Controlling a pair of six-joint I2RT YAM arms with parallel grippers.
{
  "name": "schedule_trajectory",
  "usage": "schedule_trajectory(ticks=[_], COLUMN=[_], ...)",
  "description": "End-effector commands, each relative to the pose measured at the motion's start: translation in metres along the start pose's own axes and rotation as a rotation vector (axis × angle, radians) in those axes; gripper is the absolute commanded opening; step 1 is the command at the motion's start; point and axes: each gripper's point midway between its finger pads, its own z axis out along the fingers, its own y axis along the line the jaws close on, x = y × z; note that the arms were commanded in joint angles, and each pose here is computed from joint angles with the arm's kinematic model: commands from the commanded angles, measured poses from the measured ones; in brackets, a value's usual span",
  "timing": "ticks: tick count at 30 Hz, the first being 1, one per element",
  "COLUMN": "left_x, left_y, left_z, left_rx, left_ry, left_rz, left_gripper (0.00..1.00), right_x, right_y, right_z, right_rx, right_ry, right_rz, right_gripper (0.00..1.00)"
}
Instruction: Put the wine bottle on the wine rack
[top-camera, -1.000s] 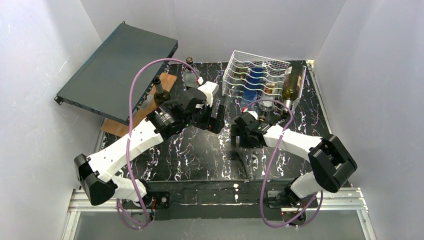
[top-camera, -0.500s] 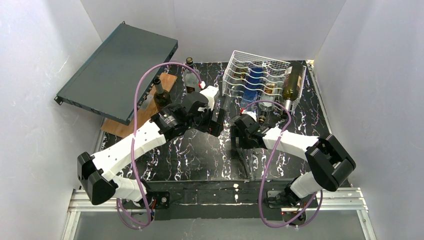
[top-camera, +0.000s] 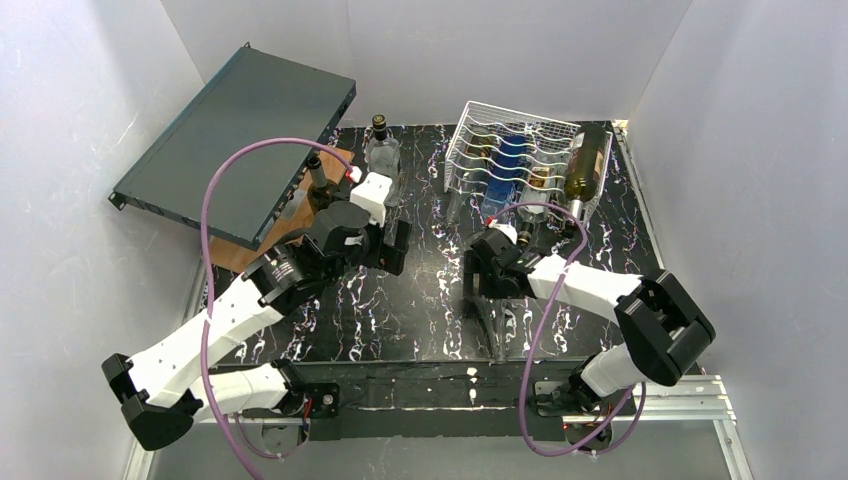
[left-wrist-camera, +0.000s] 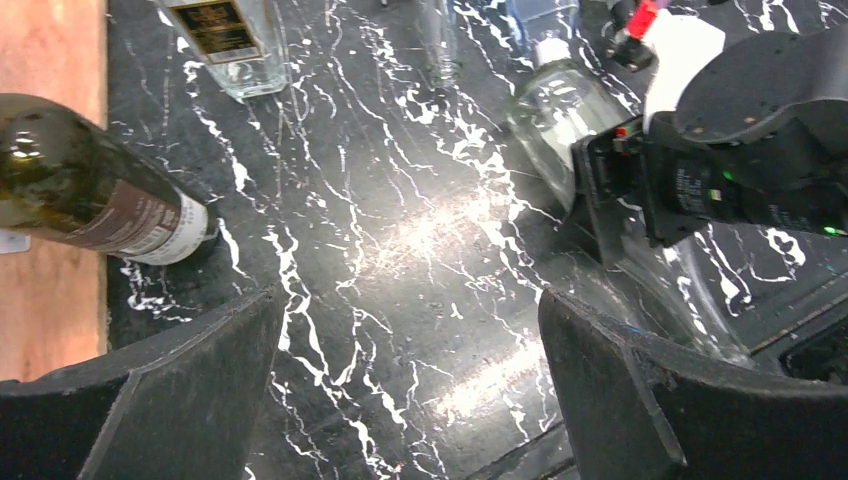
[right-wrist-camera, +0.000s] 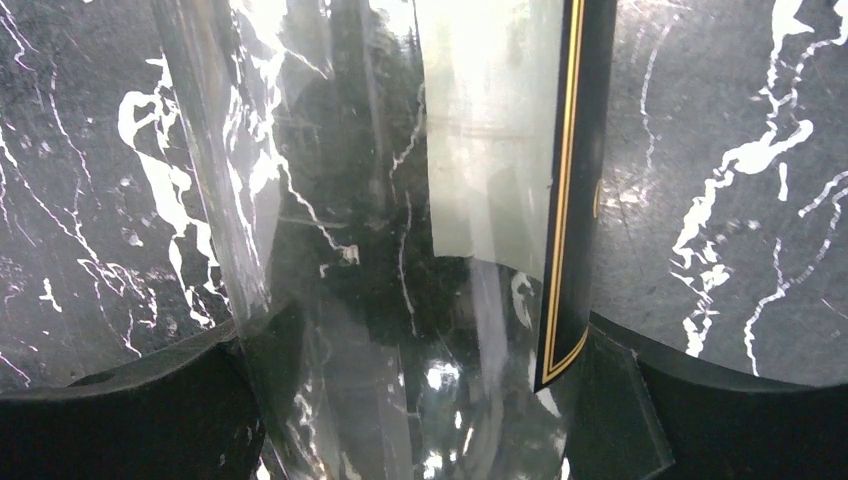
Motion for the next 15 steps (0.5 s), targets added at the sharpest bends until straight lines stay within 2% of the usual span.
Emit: schedule_trajectory(ticks=[1, 15], left_x=[-0.010, -0.002], left_y=[0.022, 0.024], left_z=[-0.010, 0.003], left_rx=[-0.097, -0.131], left_ry=[-0.075, -0.043], left_rz=[0.008, 0.031], left_gripper=[0.98, 0.98], right_x=[-0.053, -0.122], right_y=[0.022, 0.038], right_z=[-0.035, -0.101], right_rx=[-0.078, -0.121], right_ry=[-0.160, -0.300], right_rz=[0.061, 0.064], right_gripper=[0.01, 0.01])
